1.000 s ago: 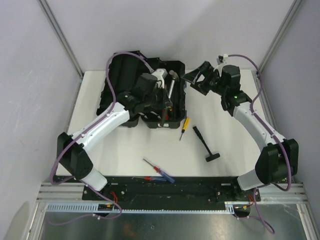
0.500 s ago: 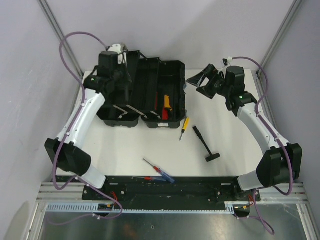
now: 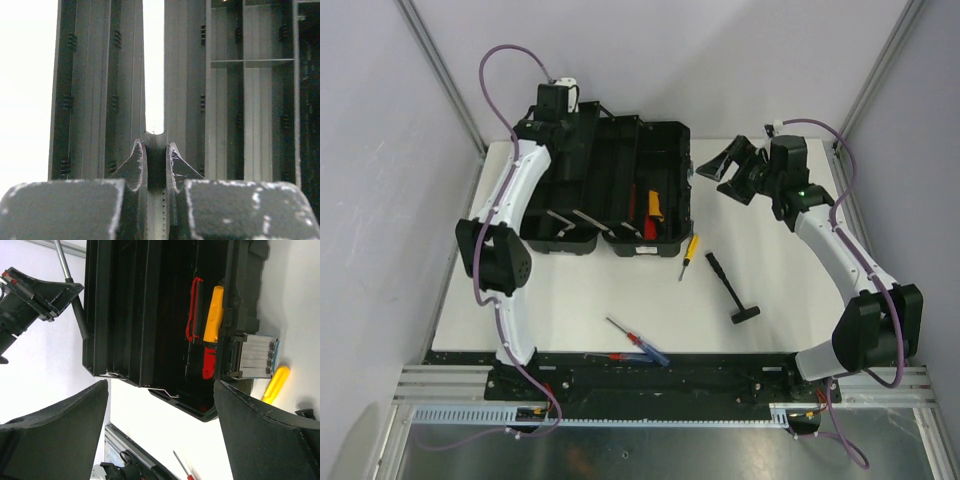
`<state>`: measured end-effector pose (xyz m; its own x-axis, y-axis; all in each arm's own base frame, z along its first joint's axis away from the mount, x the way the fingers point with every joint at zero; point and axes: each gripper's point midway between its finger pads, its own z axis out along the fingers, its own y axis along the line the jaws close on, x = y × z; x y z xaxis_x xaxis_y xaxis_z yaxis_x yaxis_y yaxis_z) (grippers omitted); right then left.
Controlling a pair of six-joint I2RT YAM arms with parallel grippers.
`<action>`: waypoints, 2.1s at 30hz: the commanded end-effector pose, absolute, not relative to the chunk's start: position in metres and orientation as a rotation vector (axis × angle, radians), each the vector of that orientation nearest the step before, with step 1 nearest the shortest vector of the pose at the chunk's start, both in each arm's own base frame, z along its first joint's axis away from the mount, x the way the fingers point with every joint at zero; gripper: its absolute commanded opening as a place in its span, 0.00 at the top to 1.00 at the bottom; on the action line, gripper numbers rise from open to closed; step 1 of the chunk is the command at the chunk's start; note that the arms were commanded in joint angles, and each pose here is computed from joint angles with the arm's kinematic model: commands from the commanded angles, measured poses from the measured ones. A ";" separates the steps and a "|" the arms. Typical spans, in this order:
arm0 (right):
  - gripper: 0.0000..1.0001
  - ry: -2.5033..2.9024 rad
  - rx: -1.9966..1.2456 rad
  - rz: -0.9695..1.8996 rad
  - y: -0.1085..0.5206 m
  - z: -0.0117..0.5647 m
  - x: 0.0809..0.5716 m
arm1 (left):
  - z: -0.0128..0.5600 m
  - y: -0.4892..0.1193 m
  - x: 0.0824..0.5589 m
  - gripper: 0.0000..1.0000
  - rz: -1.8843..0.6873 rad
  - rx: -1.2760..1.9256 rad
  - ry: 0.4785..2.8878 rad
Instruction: Pack the tool kit
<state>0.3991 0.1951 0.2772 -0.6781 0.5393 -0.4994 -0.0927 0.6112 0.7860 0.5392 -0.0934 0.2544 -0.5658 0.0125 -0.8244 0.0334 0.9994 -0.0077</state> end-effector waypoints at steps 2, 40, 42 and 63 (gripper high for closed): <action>0.11 2.083 0.350 1.045 0.190 0.275 0.403 | 0.304 -0.069 0.573 1.00 0.112 -0.002 2.001; 0.13 2.167 0.415 1.058 0.177 0.240 0.406 | 0.184 -0.080 0.557 0.63 0.434 0.145 2.222; 0.13 2.166 0.413 1.058 0.175 0.240 0.405 | 0.187 -0.081 0.556 0.53 0.420 0.136 2.217; 0.10 2.231 0.278 0.823 0.149 0.213 0.402 | 0.360 -0.090 0.518 0.07 0.055 -0.090 1.910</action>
